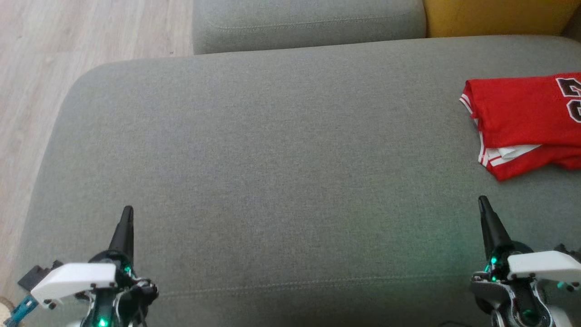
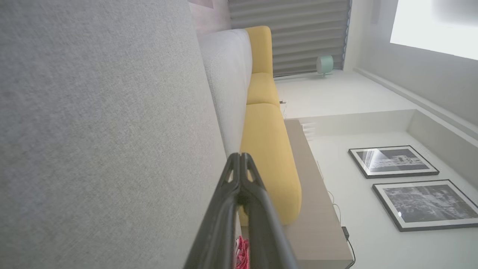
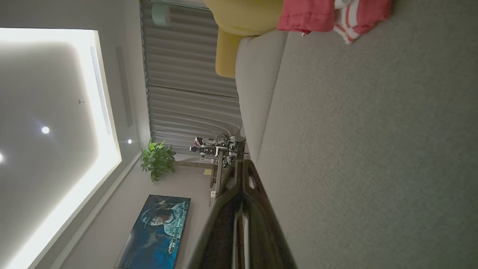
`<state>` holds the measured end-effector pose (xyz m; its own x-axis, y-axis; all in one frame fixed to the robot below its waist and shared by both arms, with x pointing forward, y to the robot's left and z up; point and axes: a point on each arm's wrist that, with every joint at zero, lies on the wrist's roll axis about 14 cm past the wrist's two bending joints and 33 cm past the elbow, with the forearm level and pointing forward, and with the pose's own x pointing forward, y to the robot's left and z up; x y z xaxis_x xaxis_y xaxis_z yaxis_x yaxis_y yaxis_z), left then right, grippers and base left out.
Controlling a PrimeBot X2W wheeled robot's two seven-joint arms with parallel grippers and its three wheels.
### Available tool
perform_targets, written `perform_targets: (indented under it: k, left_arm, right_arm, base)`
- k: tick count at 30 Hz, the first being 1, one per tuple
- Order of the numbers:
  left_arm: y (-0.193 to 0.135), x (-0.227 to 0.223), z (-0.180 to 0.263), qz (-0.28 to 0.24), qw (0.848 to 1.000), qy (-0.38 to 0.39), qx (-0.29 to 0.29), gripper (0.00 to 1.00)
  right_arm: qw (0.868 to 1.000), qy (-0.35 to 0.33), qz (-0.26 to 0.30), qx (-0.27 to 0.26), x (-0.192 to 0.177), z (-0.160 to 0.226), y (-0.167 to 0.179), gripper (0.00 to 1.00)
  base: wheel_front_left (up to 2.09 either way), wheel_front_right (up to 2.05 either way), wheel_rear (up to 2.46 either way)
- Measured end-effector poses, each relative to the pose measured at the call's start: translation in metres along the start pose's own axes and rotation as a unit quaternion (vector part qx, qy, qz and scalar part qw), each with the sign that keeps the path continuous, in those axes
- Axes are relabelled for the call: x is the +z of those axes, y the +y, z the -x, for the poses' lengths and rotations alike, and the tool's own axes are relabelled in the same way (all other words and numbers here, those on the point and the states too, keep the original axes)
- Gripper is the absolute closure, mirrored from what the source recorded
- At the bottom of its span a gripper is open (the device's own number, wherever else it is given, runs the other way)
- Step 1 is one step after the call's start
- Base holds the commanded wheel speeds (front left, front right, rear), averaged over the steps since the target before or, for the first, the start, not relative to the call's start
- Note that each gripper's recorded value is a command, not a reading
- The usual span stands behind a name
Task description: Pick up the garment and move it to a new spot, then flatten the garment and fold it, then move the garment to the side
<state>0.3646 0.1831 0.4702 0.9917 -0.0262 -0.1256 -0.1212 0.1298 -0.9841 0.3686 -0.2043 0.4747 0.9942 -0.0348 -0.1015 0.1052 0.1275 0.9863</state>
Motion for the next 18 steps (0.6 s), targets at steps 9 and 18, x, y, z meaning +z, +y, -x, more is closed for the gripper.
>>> perform_targets:
  k: [9, 18]
  left_arm:
    - [-0.0020, 0.0015, -0.0047, 0.059, 0.998, 0.003, -0.007, 1.00]
    - [-0.0074, 0.0055, -0.0084, 0.069, 0.997, -0.001, -0.016, 1.00]
  right_arm:
    - [0.998, 0.003, -0.060, 0.001, 0.0005, -0.0019, -0.0007, 1.00]
    - [0.997, 0.004, -0.070, 0.008, 0.0007, -0.0049, 0.0040, 1.00]
  base:
    - [0.00, 0.00, 0.00]
    - [0.00, 0.00, 0.00]
